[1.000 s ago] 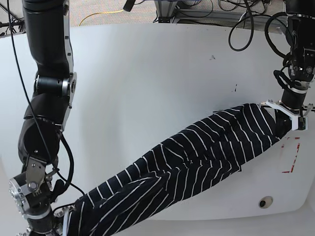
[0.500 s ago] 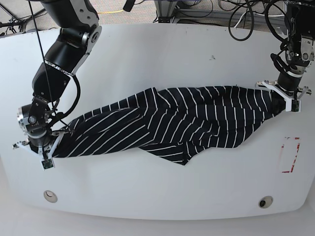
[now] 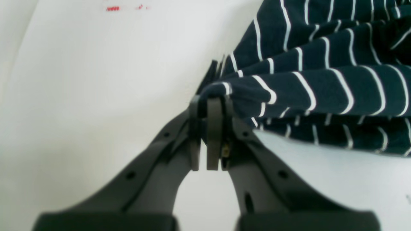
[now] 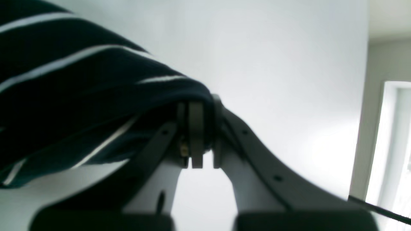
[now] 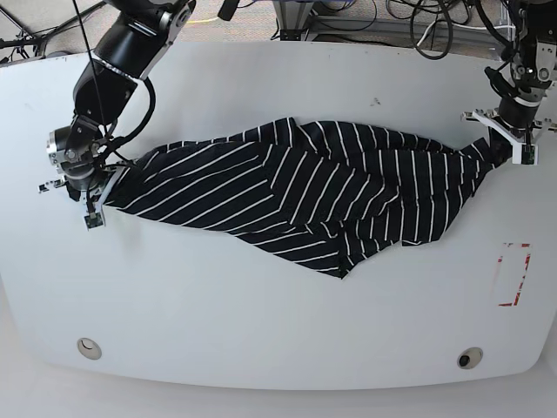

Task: Fold the T-shirt properly
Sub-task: 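Lay the stretched shirt down and release with the right gripper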

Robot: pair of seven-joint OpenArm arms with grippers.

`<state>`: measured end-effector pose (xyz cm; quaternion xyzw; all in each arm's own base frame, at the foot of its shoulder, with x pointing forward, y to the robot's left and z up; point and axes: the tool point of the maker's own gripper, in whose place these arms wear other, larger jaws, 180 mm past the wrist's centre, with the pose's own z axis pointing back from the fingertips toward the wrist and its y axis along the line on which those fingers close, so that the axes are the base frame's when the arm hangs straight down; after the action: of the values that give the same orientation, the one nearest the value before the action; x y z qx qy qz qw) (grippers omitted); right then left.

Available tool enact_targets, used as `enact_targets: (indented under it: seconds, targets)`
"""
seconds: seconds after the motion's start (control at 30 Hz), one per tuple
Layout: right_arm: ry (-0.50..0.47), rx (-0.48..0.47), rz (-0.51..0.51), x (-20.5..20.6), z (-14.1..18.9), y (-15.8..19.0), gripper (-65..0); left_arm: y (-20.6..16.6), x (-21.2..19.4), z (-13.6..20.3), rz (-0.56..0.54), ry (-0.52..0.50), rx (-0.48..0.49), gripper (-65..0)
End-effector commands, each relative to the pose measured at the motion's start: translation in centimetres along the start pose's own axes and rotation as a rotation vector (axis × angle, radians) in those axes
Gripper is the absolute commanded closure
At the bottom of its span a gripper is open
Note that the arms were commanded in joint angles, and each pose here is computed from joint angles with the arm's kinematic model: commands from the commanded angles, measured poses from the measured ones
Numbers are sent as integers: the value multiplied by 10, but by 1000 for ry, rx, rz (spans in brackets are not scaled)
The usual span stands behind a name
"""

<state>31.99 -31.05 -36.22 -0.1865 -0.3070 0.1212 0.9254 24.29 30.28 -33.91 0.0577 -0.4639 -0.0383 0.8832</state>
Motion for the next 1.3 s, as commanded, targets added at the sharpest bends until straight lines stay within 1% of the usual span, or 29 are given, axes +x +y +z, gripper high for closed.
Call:
enact_targets:
  seconds: [0.0, 0.13, 0.2, 0.27, 0.4, 0.47, 0.6, 0.67, 0.73, 0.77, 0.87, 0.97, 1.13, 1.27]
  targets:
    - [-25, -45, -7, 8, 5, -17, 0, 13, 1, 1, -24, -5, 24, 0]
    - [67, -36, -65, -20, 1, -16, 0, 25, -20, -2, -21, 51, 48, 0]
    - [89, -34, -84, -29, -1, -19, 0, 26, -22, -3, -18, 58, 51, 0]
    - [99, -32, -105, -35, -2, -20, -2, 26, -23, -3, -19, 59, 52, 0]
    - [97, -31, -109, -35, -1, -18, -46, 28, -22, -3, -21, 60, 55, 0]
    - [80, -41, -111, -29, 2, -18, -101, 27, -21, -3, -22, 56, 53, 0]
    - [29, -84, -108, -13, 16, -26, -311, 28, -22, -4, -22, 61, 54, 0]
    - [-44, -99, -125, 3, 29, -31, -426, 28, -22, -4, -22, 59, 54, 0]
    - [-67, -95, -129, 4, 40, -31, -471, 28, -21, -4, -23, 58, 53, 0]
    - [-74, -91, -132, 4, 45, -30, -482, 27, -21, -4, -23, 57, 52, 0]
    - [-97, -63, -135, 4, 63, -22, -482, 27, -20, -3, -23, 54, 51, 0]
    - [-102, 9, -76, 0, 72, 7, -482, 28, -21, -4, -23, 58, 53, 0]
    - [-107, 188, 7, -15, 79, 68, -482, 25, -21, -3, -17, 54, 50, 0]
    - [-153, 323, 69, -20, 87, 111, -482, 25, -22, -4, -16, 56, 51, 0]
